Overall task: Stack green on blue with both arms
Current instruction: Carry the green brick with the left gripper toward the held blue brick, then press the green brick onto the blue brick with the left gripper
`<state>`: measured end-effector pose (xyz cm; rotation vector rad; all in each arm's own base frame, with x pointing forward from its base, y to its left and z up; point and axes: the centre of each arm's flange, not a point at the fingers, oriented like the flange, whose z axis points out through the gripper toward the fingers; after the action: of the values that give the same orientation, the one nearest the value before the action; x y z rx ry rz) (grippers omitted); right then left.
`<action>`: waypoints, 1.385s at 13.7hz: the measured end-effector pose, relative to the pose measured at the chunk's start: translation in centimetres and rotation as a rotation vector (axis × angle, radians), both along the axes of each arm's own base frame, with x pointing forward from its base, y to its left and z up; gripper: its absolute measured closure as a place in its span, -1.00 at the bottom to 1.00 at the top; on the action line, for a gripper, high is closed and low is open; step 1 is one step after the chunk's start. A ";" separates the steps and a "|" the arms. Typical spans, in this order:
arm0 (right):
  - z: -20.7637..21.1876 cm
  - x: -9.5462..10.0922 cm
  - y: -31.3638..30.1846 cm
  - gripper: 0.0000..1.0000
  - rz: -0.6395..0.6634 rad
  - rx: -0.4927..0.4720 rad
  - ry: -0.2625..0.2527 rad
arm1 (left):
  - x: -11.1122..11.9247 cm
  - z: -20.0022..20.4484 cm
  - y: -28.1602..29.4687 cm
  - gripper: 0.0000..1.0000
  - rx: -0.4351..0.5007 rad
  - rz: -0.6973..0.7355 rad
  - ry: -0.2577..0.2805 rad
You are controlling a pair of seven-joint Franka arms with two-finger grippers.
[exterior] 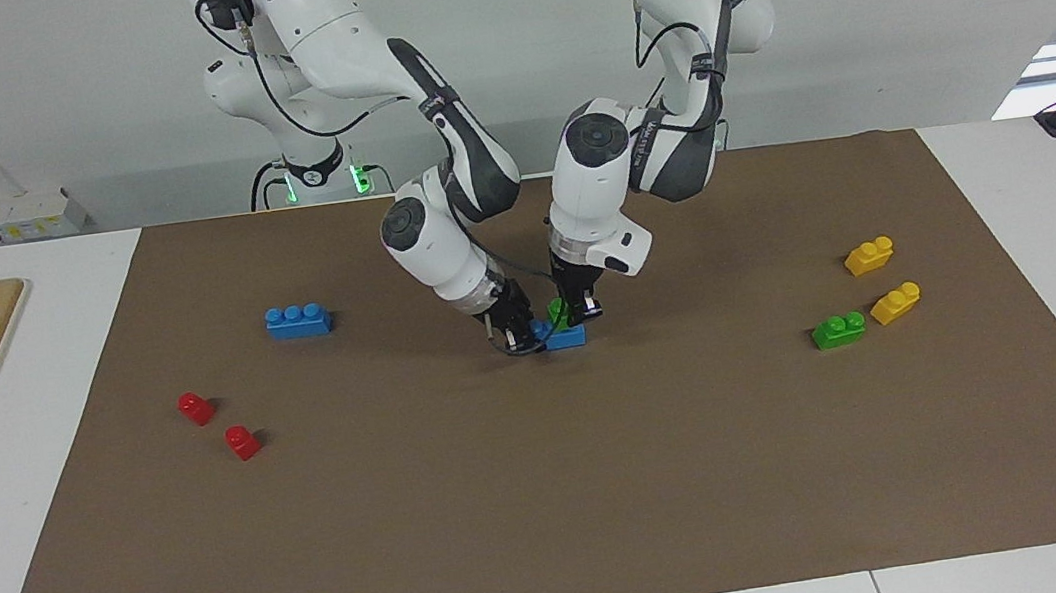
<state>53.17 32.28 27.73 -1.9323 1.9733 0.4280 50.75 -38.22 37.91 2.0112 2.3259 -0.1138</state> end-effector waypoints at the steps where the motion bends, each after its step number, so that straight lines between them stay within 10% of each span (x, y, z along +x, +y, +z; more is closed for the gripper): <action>1: 0.0 0.0 0.0 0.31 0.000 0.000 0.000 | 0.0 0.0 0.0 0.30 -0.002 0.001 -0.003; 19: -0.1 0.0 -0.1 0.31 -0.020 0.012 0.005 | -1.0 -1.8 -0.8 0.30 0.001 -0.093 -0.027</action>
<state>53.17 32.14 27.62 -1.9046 1.9871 0.4388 49.70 -39.00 36.13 2.1086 2.2168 -0.0902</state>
